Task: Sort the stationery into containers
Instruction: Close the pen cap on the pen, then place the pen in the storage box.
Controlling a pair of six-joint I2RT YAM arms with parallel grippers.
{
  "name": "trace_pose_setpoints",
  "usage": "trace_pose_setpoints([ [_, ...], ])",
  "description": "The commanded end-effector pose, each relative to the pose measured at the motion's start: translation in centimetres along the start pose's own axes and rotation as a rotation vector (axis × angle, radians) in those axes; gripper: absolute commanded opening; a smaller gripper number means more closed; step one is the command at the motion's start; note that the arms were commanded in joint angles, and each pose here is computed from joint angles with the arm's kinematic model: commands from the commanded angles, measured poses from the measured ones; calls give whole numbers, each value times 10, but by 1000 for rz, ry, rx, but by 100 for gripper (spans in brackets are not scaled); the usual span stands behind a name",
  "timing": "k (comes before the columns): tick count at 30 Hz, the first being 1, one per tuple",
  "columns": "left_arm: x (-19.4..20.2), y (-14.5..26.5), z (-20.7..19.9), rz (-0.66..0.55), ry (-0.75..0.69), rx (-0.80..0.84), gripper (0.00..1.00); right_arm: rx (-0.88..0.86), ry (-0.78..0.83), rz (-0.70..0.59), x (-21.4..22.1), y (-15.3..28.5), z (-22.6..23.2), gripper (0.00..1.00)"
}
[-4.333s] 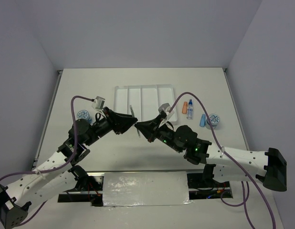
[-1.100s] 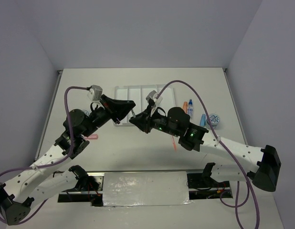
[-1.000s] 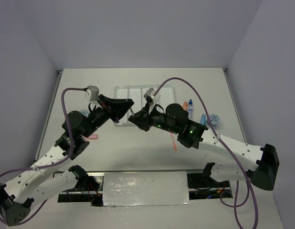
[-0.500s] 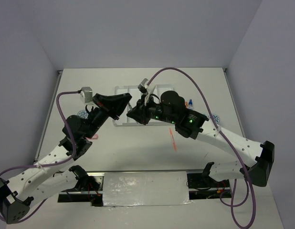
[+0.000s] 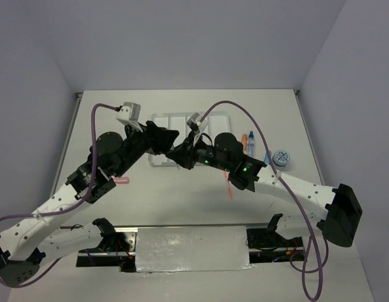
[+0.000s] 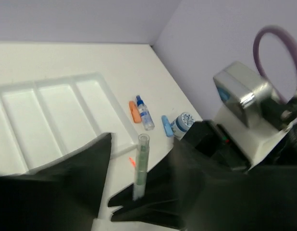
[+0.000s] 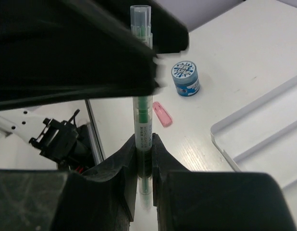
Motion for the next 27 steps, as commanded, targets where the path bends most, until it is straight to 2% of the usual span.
trace_pose_setpoints([
  [1,-12,17,20,97,-23,-175,75,-46,-35,-189,-30,0,5,0],
  [2,-22,18,29,73,-12,-247,95,-36,-49,-169,-20,-2,-1,0],
  [3,-41,22,29,42,-7,-259,99,-33,-64,-157,-14,-3,-4,0],
  [6,-84,35,33,-50,11,-313,99,-13,-79,-129,1,-10,-15,0],
  [9,-109,55,43,-89,43,-401,99,45,-108,-112,9,-15,-33,0],
  [11,-107,66,50,-60,41,-443,99,91,-134,-126,6,-15,-50,0],
  [14,-93,79,57,-13,22,-467,99,246,-195,-140,-1,-16,-82,0],
  [17,-61,85,61,60,0,-454,99,439,-270,-118,-6,-20,-123,0],
  [18,-39,83,65,108,-21,-456,99,534,-303,-44,15,-23,-144,0],
  [19,-32,86,65,120,-31,-442,99,555,-306,-65,-2,-31,-146,0],
  [21,-5,87,74,187,-62,-468,99,673,-328,-38,8,-38,-176,0],
  [23,16,92,82,243,-95,-500,99,719,-345,-45,0,-46,-183,3],
  [24,23,93,85,260,-111,-509,99,768,-353,-20,9,-49,-200,3],
  [26,37,98,95,290,-127,-557,99,778,-344,-37,-6,-61,-203,4],
  [27,44,102,98,320,-137,-572,99,826,-345,4,6,-64,-218,4],
])
Point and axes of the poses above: each gripper's point midway between its finger pads, its own y axis back along the fingers, its own z axis along the line the jaws close on, x = y × z, the point moved 2 cm from there along y, back along the fingers, and after that the axes turned 15 degrees about -y, right-handed, at the moved point
